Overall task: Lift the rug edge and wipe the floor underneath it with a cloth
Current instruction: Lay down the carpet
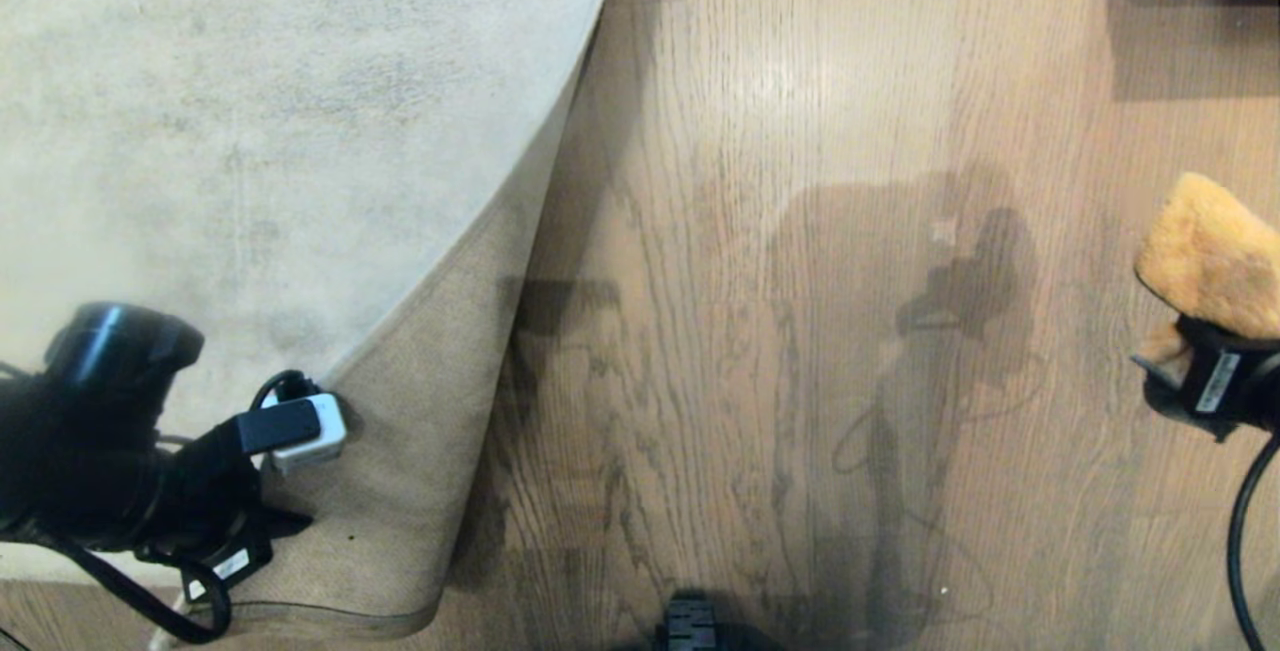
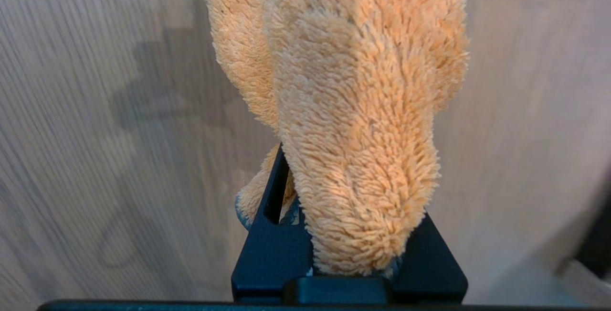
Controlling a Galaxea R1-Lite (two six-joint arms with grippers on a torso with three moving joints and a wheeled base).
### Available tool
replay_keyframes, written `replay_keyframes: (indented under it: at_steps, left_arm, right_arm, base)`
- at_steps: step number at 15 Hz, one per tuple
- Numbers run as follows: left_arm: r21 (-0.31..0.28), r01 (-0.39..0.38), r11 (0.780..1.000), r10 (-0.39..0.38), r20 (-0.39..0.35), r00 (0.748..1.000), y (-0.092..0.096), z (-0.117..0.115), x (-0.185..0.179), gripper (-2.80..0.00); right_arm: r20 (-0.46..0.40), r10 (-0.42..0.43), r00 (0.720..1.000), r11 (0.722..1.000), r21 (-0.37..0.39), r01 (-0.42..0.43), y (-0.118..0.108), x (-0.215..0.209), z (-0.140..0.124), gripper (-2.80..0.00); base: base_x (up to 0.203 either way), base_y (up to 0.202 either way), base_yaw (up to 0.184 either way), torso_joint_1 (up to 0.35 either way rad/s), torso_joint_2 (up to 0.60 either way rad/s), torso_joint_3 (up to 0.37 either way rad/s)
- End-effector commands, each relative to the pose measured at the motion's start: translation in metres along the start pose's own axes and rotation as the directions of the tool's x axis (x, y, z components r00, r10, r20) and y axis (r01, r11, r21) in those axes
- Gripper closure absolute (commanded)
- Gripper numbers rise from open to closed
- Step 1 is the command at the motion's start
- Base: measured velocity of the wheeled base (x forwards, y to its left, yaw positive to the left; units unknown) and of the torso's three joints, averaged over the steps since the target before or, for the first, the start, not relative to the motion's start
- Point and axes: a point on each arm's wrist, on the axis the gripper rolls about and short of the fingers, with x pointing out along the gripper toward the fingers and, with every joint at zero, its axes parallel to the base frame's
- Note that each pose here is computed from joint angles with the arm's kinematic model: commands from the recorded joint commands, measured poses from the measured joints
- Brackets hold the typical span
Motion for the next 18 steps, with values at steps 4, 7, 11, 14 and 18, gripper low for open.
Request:
replay_keyframes:
  at_steps: [4, 7, 11, 14, 18]
  left_arm:
    - [0.010, 0.003, 1.000, -0.003, 0.002, 1.000, -0.001, 0.001, 0.000, 0.00]
    - [0.010, 0.003, 1.000, -0.003, 0.004, 1.000, -0.001, 0.001, -0.001, 0.00]
    - [0.017, 0.021, 1.000, -0.021, 0.001, 1.000, -0.006, 0.000, 0.002, 0.00]
    - [0.017, 0.025, 1.000, -0.025, -0.001, 1.000, -0.007, 0.000, 0.002, 0.00]
    - [0.017, 0.027, 0.999, -0.027, -0.002, 1.000, -0.008, -0.001, 0.002, 0.00]
  right_arm:
    - [-0.008, -0.048, 0.999, 0.998, -0.048, 0.048, -0.015, -0.043, -0.028, 0.00]
    - [-0.041, -0.104, 0.994, 0.992, -0.078, 0.101, -0.024, -0.058, -0.046, 0.00]
    - [-0.068, -0.139, 0.988, 0.984, -0.122, 0.130, -0.033, -0.082, -0.067, 0.00]
    - [-0.074, -0.076, 0.994, 0.989, -0.136, 0.065, -0.035, -0.103, -0.077, 0.00]
    - [-0.068, 0.036, 0.997, 0.983, -0.176, -0.047, -0.040, -0.136, -0.097, 0.00]
  base:
    - [0.000, 0.000, 0.000, 0.000, 0.00, 0.000]
    - [0.000, 0.000, 0.000, 0.000, 0.00, 0.000]
    - [0.000, 0.000, 0.000, 0.000, 0.00, 0.000]
    - [0.000, 0.000, 0.000, 0.000, 0.00, 0.000]
    - [0.000, 0.000, 0.000, 0.000, 0.00, 0.000]
